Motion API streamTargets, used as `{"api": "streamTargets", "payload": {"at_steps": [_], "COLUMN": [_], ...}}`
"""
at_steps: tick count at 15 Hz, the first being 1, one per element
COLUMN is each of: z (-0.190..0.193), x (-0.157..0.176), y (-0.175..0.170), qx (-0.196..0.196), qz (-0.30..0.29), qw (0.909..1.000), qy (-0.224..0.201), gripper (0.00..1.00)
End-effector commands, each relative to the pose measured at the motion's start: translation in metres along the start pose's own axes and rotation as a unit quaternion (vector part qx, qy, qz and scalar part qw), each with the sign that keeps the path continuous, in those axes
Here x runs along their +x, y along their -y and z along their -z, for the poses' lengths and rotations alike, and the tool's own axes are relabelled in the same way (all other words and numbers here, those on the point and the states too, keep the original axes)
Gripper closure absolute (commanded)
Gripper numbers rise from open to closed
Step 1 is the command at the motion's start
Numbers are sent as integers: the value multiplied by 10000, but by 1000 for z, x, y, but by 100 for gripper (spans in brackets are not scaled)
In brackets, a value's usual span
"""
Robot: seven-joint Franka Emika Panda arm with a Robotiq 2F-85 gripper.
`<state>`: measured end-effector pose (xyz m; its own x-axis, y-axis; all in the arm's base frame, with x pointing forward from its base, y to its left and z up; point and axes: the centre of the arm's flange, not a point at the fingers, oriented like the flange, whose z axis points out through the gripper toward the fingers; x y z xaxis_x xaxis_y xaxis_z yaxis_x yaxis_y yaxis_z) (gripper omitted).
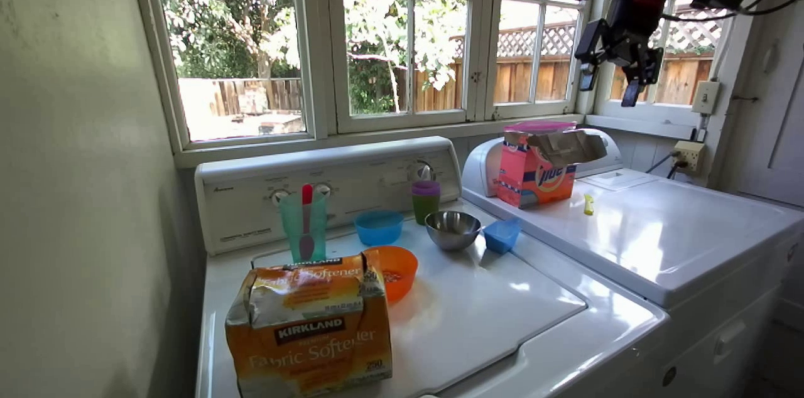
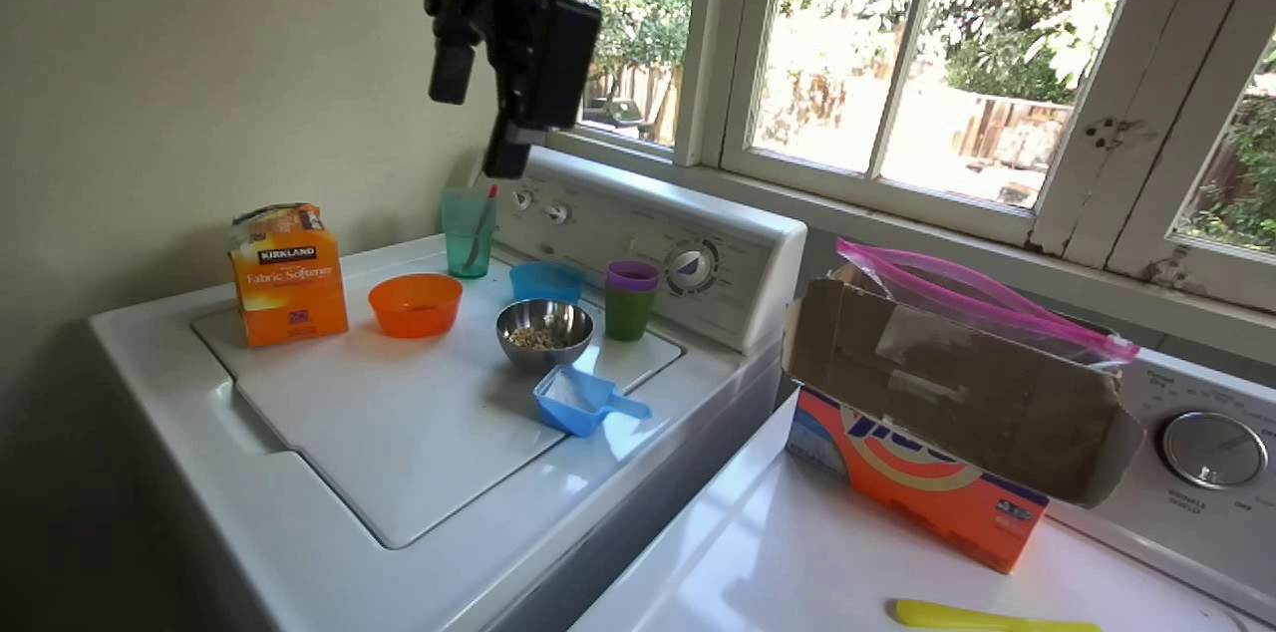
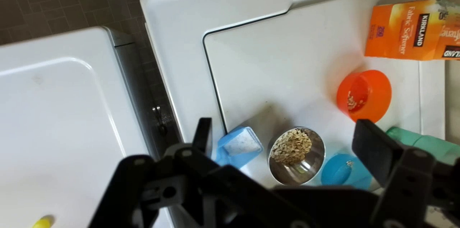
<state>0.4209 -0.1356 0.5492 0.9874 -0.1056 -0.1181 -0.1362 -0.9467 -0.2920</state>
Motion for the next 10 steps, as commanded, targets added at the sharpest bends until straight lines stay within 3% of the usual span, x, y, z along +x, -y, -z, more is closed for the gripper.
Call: {"api": "streamTargets", "payload": {"at_steps": [1,6,7,8,10], "z": [-11,-47,-54,-52,-63], "x": [54,111,121,86,95], "y": [-43,-80,-88,-71,-78], "qx": [310,471,482,329,326], "qz": [252,361,27,241,182], "qw": [9989,9964,9965,9980,9975], "qy": [239,603,687,487,591], "gripper": [0,0,0,0,0]}}
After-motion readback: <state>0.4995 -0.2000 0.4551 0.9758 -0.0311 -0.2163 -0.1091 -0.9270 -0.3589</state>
